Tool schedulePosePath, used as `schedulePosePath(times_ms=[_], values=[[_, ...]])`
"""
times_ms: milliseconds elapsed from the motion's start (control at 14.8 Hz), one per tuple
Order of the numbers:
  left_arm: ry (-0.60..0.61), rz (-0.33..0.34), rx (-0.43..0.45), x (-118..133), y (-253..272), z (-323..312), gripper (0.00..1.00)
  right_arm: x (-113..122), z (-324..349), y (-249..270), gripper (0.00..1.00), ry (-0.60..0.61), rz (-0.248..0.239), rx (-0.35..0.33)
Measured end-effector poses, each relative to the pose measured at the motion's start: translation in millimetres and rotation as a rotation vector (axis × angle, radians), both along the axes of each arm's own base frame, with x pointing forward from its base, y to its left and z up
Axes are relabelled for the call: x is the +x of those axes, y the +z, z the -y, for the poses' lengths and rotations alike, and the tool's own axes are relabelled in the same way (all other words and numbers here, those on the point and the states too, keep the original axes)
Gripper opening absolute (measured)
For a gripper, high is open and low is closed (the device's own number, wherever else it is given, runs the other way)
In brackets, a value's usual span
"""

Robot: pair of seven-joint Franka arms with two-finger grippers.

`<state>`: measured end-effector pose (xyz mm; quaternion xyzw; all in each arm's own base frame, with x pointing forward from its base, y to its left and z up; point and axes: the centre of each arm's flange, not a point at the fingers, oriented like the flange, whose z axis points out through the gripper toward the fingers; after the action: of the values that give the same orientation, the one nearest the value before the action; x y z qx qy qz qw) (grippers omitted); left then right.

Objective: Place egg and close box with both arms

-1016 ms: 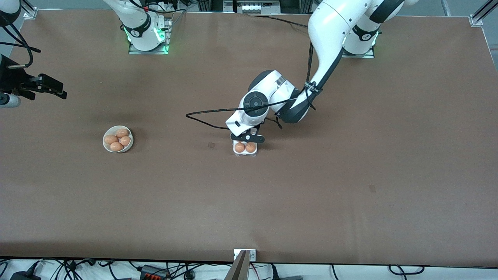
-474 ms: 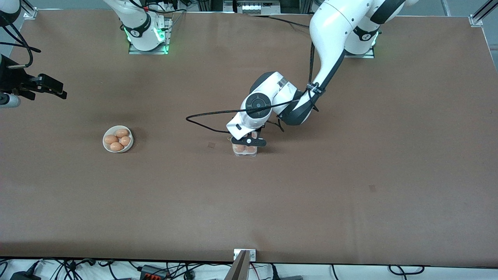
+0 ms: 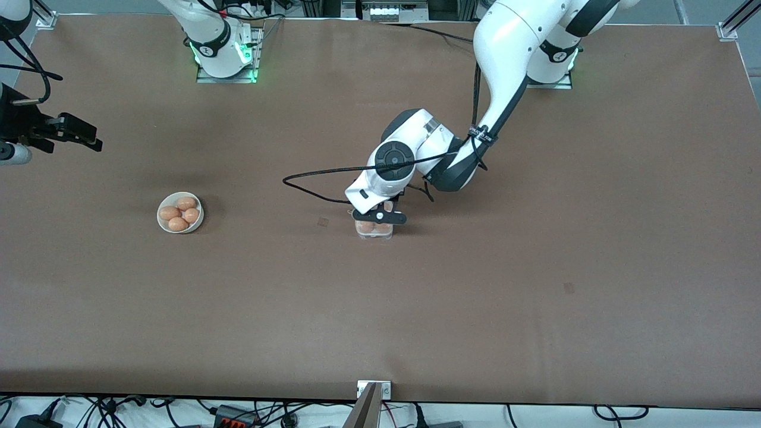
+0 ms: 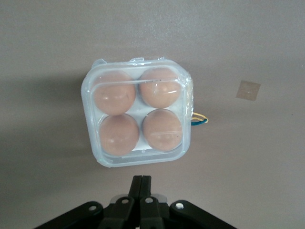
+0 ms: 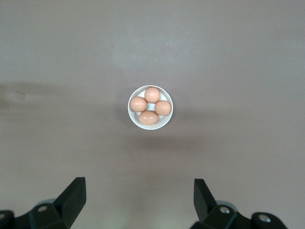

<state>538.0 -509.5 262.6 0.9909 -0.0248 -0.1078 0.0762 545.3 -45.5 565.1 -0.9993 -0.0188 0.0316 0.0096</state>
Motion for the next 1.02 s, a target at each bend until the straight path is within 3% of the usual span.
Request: schedulePosePath(times_ms=[68,203,406,610,813,1016], values=[[0.002,0.005,-0.002,1.9,3.0,-0.5,0.04,0.0,0.0,0.0,1.00,0.000,0.000,0.000],[0.016,0.025,-0.008,10.7,16.3,-6.7,0.16,0.0,0.0,0.0,1.00,0.000,0.000,0.000],[0.049,0.020,0.010,31.1,47.4,-36.7,0.18,0.0,-0.2,0.1,1.00,0.000,0.000,0.000],[0.072,0.009,0.030,42.7,85.2,-65.3,0.28,0.0,-0.1,0.0,1.00,0.000,0.000,0.000],[0.098,0.021,0.039,56.5,125.8,-100.0,0.54,0.0,-0.1,0.0,1.00,0.000,0.000,0.000],[0.042,0.036,0.076,65.4,167.2,-144.5,0.82,0.0,-0.4,0.0,1.00,0.000,-0.001,0.000]])
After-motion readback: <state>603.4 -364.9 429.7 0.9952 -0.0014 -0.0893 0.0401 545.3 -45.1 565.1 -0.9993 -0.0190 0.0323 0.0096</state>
